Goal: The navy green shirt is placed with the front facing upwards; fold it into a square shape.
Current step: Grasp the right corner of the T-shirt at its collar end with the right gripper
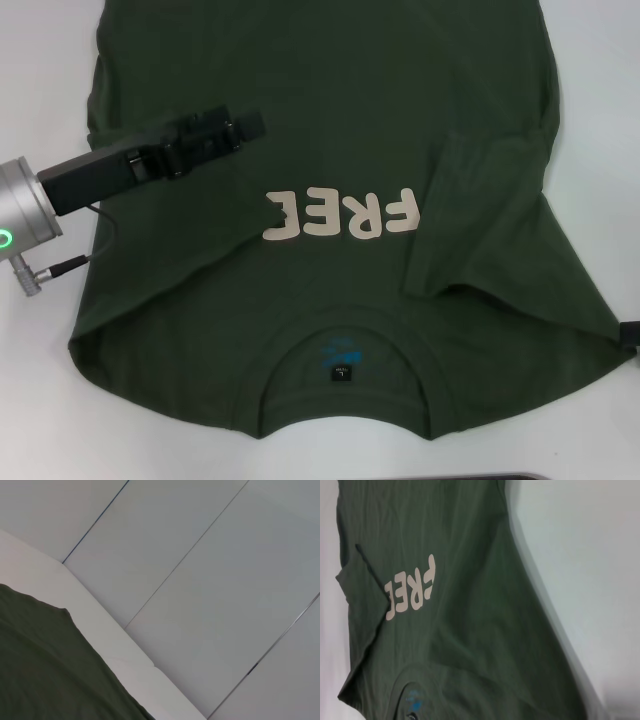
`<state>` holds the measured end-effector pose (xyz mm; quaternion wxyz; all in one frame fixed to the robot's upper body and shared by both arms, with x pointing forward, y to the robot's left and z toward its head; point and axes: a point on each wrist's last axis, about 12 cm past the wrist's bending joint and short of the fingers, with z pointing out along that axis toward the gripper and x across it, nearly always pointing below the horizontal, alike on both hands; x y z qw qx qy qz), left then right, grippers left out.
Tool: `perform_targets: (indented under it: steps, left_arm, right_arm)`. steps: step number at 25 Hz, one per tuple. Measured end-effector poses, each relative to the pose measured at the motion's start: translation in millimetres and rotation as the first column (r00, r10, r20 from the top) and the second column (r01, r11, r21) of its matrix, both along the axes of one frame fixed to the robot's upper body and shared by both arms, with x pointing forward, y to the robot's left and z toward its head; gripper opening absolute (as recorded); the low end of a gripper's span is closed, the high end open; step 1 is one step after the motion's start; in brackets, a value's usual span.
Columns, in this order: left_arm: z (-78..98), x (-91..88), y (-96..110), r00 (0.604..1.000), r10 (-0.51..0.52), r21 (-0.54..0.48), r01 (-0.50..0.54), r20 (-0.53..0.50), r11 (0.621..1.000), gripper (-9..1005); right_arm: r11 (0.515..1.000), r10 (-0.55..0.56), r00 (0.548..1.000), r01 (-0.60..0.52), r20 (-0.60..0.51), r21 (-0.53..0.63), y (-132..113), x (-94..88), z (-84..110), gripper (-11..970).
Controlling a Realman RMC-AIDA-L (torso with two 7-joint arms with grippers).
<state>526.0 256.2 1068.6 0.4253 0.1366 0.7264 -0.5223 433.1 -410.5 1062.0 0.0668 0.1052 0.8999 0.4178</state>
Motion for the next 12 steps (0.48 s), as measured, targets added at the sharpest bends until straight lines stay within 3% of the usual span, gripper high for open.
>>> perform_targets:
  steps: [12]
  left_arm:
    - [-0.5,-0.3,-0.8,1.0,-0.001,0.002,0.001,0.006,1.0,898]
  right_arm:
    - [1.0,0.015,1.0,-0.015,-0.003,0.004,5.6,1.5,-2.2,766]
